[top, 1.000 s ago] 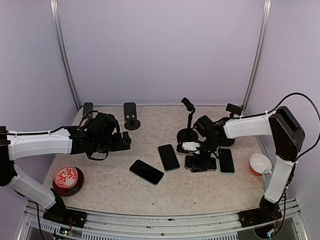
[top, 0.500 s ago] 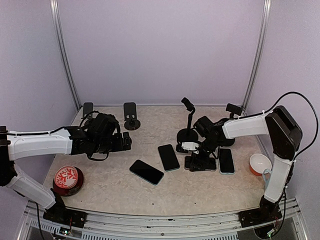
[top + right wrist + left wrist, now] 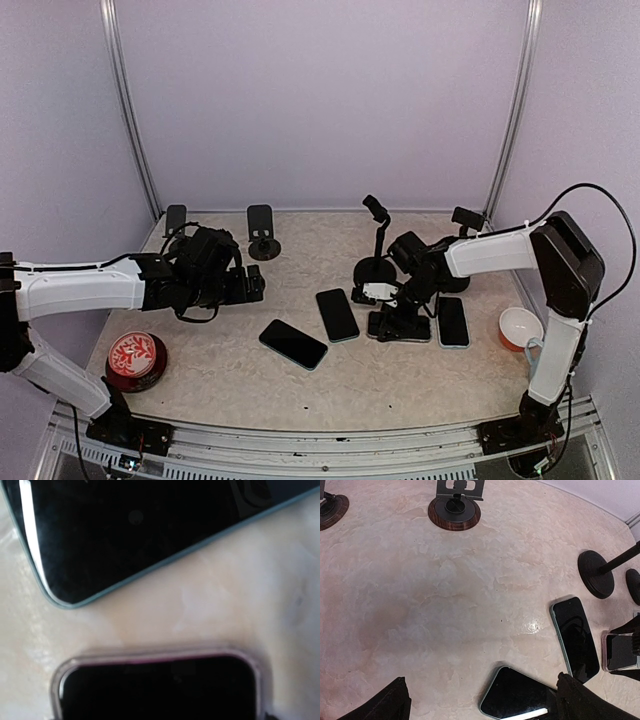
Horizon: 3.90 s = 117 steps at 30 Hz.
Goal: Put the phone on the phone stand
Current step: Pick up the phone at the center of the board, then pass from the right arm to the left, then pass from the left arm to the right
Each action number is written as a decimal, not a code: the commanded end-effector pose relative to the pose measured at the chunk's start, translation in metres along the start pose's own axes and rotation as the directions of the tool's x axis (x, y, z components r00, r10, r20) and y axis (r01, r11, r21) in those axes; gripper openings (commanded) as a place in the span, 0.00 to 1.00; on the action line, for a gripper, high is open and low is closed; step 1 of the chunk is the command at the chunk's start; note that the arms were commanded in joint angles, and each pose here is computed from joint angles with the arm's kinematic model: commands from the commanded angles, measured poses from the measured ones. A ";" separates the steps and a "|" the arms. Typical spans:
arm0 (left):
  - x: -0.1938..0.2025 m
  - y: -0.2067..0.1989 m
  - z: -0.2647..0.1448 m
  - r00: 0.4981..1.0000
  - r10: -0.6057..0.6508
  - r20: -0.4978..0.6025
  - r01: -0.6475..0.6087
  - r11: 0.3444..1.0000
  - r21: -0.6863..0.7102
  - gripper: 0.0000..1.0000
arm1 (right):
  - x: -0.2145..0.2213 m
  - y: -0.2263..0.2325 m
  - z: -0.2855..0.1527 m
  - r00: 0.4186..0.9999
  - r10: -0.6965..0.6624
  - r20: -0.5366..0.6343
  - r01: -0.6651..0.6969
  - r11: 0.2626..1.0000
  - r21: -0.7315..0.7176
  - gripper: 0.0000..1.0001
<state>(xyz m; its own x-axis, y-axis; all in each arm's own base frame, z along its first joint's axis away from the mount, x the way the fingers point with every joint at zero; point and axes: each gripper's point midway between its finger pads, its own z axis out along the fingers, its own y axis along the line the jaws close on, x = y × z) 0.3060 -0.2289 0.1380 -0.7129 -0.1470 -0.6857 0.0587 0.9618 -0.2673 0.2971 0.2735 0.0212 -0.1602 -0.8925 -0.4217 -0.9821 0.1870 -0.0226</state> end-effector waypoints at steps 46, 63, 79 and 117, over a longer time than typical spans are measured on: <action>0.010 -0.176 -0.041 0.998 0.068 0.012 -0.059 0.751 0.657 0.82 | -0.163 0.031 -0.119 0.751 -0.113 0.650 -0.180 0.913 0.366 0.46; 0.016 -0.175 -0.031 0.995 0.094 0.016 -0.083 0.763 0.641 0.53 | -0.204 0.067 -0.143 0.670 -0.137 0.730 -0.133 0.945 0.299 0.45; 0.020 -0.175 -0.030 0.996 0.094 0.004 -0.074 0.755 0.652 0.00 | -0.204 0.073 -0.128 0.708 -0.137 0.693 -0.118 0.944 0.307 0.51; 0.018 -0.176 -0.158 0.858 0.353 0.372 -0.490 0.349 0.799 0.00 | -0.145 0.127 -0.160 0.729 0.003 0.684 0.061 0.996 -0.070 1.00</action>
<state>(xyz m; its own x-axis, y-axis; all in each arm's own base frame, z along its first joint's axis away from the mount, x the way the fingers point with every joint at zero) 0.1917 -0.3633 0.2494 -0.4290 0.1469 -0.8913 0.8649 0.3515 -0.3583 0.1957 0.3667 0.2245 -0.0541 -0.3724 -0.9265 -0.9848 0.1731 -0.0121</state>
